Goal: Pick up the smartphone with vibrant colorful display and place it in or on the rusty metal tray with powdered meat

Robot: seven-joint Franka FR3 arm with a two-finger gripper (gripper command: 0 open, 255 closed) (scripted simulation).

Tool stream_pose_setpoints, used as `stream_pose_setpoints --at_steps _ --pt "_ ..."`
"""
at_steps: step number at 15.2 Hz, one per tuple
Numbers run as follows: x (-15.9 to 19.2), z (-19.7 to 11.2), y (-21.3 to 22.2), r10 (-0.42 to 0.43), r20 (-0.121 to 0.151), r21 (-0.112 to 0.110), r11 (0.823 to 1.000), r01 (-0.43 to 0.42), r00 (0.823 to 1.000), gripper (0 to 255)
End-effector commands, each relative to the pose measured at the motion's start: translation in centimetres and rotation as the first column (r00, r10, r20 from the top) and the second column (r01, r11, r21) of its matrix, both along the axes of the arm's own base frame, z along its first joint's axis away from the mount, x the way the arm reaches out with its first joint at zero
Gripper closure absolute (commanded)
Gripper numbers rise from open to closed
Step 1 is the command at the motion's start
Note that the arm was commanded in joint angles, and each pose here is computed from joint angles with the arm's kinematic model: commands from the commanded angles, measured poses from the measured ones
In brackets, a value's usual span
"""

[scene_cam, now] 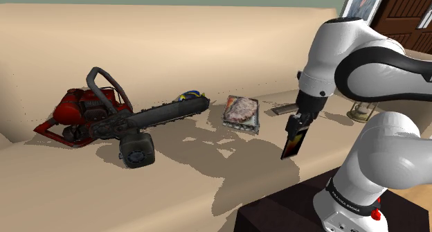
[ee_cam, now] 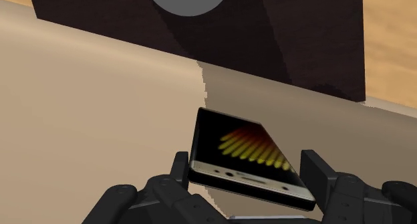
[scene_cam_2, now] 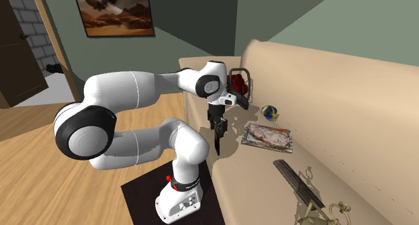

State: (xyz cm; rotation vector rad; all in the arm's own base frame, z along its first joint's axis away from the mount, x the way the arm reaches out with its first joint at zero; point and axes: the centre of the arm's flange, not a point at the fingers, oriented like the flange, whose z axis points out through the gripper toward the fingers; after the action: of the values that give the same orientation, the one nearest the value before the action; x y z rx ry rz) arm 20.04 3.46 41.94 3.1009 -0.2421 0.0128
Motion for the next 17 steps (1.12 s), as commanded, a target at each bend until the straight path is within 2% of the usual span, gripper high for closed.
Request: stream_pose_setpoints --at_steps 1,17 --pt "-0.1 1.0 0.0 0.000 0.000 0.000 1.000 0.000 1.000 255" --pt "-0.1 9.4 0.0 0.000 0.000 0.000 1.000 0.000 1.000 255"
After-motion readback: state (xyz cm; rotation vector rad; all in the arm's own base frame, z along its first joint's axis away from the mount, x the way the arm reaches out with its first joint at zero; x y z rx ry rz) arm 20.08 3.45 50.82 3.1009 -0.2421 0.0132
